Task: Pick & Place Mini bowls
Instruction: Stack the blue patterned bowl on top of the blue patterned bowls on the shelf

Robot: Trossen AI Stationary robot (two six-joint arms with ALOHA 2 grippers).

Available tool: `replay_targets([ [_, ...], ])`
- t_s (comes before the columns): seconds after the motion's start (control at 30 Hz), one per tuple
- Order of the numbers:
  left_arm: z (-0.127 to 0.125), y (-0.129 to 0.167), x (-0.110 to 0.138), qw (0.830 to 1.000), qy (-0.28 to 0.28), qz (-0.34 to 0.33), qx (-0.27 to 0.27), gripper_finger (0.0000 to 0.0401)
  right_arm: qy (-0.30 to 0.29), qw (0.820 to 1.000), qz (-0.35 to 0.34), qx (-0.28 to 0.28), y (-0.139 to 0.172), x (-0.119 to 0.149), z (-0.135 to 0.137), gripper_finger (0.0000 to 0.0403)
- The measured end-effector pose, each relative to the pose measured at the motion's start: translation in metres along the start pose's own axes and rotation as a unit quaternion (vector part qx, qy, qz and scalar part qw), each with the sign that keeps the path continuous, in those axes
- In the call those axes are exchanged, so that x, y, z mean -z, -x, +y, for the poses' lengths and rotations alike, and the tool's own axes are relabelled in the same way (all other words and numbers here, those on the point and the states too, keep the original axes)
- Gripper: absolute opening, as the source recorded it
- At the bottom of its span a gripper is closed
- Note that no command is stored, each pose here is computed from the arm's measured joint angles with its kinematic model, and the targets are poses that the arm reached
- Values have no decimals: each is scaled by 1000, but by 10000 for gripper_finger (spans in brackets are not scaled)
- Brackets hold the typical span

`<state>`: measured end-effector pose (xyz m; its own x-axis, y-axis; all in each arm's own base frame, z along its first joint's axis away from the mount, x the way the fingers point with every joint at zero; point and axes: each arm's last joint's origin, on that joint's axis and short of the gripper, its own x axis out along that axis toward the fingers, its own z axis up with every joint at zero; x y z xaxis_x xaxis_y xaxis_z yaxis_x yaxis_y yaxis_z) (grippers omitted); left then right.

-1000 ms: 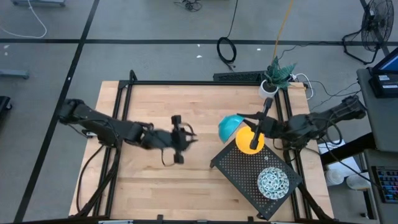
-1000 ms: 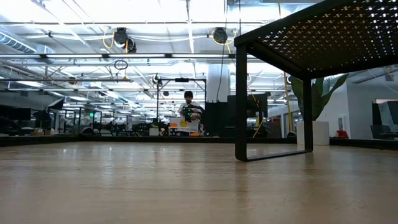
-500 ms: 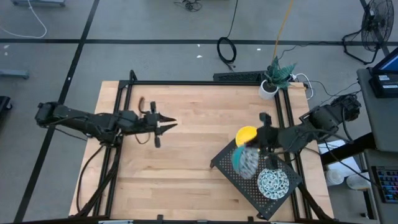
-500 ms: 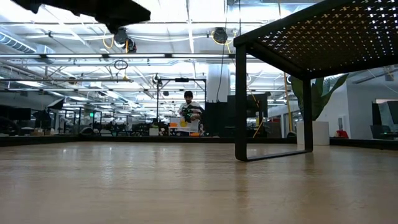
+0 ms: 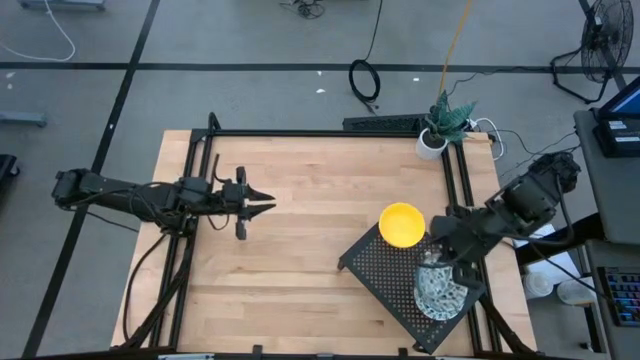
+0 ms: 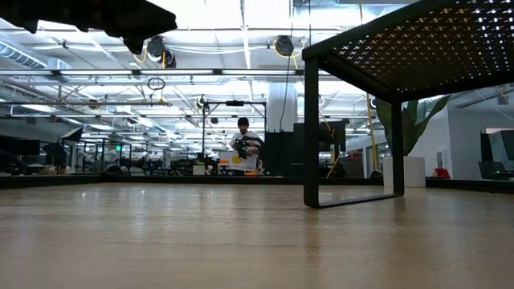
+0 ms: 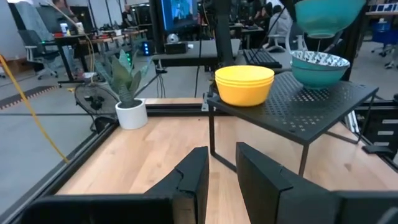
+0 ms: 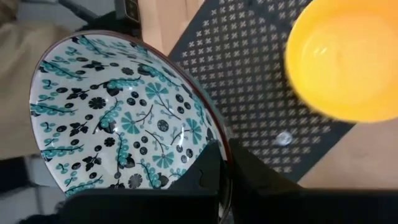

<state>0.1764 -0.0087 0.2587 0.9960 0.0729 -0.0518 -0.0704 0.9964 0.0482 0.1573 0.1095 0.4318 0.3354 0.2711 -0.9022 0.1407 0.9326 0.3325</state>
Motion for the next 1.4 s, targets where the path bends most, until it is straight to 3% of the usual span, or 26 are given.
replay_targets([
  [0.33, -1, 0, 2, 1000, -1, 7, 9, 85, -46, 997, 58, 23, -33, 22, 11, 0],
  [0.57, -1, 0, 2, 1000, 4, 7, 9, 85, -45, 996, 81, 19, -54, 32, 11, 0],
  [0.9, -1, 0, 2, 1000, 4, 8, 5, 85, -59, 995, 80, 30, -61, 40, -5, 2],
  [1.07, 0, 0, 2, 1000, 4, 8, 4, 85, -79, 994, 77, 26, -62, 41, -7, 29],
  [1.4, 0, -1, 2, 1000, 5, 9, 4, 85, -64, 995, 70, -8, -57, 38, -8, 64],
])
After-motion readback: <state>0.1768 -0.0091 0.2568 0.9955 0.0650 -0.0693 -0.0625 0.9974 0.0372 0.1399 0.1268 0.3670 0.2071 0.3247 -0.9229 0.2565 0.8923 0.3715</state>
